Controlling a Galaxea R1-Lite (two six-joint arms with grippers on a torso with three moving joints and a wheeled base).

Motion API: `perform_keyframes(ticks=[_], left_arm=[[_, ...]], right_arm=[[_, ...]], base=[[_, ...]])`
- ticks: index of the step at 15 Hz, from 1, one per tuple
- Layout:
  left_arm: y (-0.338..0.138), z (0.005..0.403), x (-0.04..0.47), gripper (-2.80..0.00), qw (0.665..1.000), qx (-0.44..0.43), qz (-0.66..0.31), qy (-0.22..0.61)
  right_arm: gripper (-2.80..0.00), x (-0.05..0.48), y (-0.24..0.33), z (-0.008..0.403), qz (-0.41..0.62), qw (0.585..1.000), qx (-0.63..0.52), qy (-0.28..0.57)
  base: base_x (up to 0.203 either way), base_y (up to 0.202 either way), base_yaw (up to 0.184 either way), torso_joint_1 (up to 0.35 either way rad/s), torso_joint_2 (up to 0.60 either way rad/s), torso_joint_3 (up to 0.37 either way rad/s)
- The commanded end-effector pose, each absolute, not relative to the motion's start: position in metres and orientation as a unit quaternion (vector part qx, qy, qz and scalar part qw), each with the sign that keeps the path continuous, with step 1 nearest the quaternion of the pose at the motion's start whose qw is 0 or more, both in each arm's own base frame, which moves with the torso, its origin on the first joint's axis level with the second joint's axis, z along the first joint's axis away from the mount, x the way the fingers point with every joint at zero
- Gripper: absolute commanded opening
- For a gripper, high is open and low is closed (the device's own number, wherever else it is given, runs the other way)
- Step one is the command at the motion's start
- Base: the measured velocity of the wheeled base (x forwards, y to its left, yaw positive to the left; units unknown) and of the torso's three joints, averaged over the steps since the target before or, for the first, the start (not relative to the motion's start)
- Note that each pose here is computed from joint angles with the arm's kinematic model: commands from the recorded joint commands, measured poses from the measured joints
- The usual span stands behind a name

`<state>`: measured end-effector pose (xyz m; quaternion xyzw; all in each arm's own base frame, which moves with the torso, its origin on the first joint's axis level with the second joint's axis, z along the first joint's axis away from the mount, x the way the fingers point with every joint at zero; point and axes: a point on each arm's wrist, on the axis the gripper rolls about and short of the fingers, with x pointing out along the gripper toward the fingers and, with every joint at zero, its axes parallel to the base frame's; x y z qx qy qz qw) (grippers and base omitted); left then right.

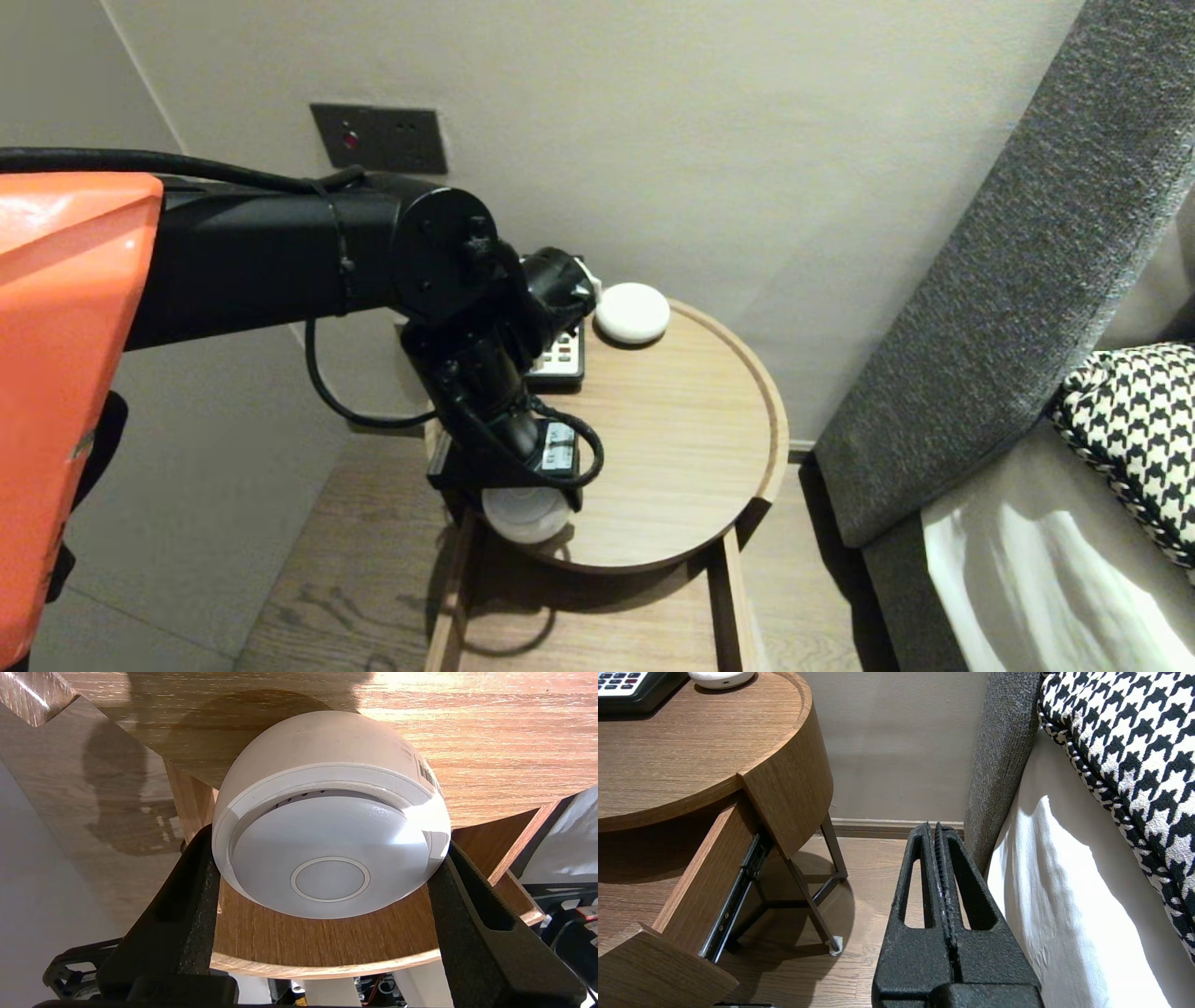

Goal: Take the remote control out of the drawer one by one and place them on the table

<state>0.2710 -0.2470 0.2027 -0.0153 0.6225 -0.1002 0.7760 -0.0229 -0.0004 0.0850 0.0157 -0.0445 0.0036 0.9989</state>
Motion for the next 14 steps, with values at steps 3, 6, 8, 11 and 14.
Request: perform_keyframes(ticks=[3,6,8,11,14], left_arm=[[-0.2482,0.1986,0.2716,-2.8,0.772,-0.012,-0.095,0.629],[-0.2483,0.1995,0.2717,-2.8,0.773,-0.014,-0.097,0.626],[-0.2471,0.2026,0.2705,-2.8,0.775,-0.017,-0.098,0.624],[-0.2466,0.2054,0.2691,0.0,0.777,-0.019,-0.1,0.621],[-0.2469,0.2072,0.2693,0.0,0.781,-0.024,-0.102,0.616]], right_arm=[[-2.8,-0.0197,-0.0003,0.074,0.003,1.0,0.016,-0.025],[-2.8,-0.0197,-0.0003,0.074,0.003,1.0,0.016,-0.025],[-2.8,-0.0197,-0.0003,0.074,0.003,1.0,0.016,-0.024],[-2.8,-0.0197,-0.0003,0.074,0.003,1.0,0.016,-0.025],[-2.8,-0.0197,-0.0003,0.074,0.003,1.0,0.016,-0.024]], base=[[0.0,0.0,0.0,0.0,0.0,0.0],[0.0,0.0,0.0,0.0,0.0,0.0],[0.0,0.0,0.0,0.0,0.0,0.0],[0.0,0.0,0.0,0.0,0.0,0.0],[0.0,0.0,0.0,0.0,0.0,0.0]])
